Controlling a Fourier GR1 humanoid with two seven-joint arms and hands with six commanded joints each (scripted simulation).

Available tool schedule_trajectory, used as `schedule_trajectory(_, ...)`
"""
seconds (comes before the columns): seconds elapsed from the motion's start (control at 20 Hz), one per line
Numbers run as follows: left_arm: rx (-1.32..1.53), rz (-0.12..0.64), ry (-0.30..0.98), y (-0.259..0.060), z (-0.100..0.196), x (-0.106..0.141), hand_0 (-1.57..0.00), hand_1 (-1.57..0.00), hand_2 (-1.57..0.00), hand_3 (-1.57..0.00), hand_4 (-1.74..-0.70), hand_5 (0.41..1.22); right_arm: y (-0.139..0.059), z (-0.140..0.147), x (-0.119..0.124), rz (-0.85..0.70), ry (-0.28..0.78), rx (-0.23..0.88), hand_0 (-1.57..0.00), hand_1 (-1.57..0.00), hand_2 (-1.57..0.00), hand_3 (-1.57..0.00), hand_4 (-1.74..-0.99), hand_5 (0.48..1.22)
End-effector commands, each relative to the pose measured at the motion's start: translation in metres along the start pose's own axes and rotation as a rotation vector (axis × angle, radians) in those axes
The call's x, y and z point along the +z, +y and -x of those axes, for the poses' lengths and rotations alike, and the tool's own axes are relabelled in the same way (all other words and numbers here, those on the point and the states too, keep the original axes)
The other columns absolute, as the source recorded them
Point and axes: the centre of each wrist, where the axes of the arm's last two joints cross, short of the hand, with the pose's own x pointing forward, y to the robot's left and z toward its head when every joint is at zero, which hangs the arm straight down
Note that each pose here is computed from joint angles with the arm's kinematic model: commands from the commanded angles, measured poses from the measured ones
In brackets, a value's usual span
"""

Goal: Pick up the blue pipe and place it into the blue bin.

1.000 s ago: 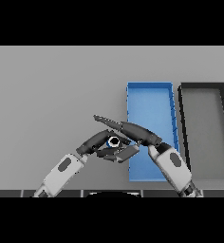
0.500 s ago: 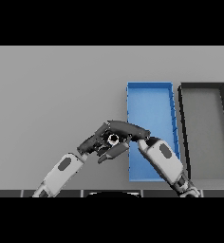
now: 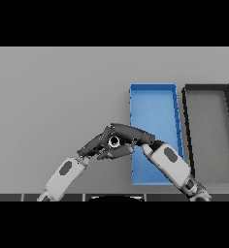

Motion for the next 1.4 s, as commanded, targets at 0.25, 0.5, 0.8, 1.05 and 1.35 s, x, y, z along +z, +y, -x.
schedule_trajectory(0.25,-0.201,0.108,0.023,0.011,0.000,0.006,-0.38,-0.35,-0.32,-0.35,-1.09,1.113,0.002,-0.003,-0.004,-0.010,0.040,-0.017,-1.56,-1.56,-1.56,-1.56,-1.492,1.207)
schedule_trajectory(0.5,-0.227,0.075,0.053,0.013,0.003,0.005,-0.12,-0.12,-0.10,-0.11,-0.91,0.735,0.005,-0.002,-0.002,-0.020,0.027,-0.001,-1.57,-1.57,-1.57,-1.57,-1.496,1.216)
schedule_trajectory(0.8,-0.182,0.061,0.078,0.014,0.003,0.004,-0.03,-0.03,-0.03,-0.03,-0.89,0.587,0.003,-0.004,-0.005,-0.005,0.032,0.001,-1.57,-1.57,-1.57,-1.57,-1.490,1.220)
schedule_trajectory(1.05,-0.175,0.044,0.120,0.012,0.006,0.005,-0.01,-0.01,-0.01,-0.01,-0.90,0.548,-0.001,-0.013,-0.004,0.017,0.018,-0.096,-1.57,-1.57,-1.57,-1.57,-1.491,1.221)
schedule_trajectory(1.35,-0.154,0.055,0.140,0.007,0.006,0.003,0.00,0.00,0.00,0.00,-0.92,0.504,-0.035,-0.068,0.000,0.062,0.032,-0.230,-1.57,-1.57,-1.57,-1.57,-1.675,1.194)
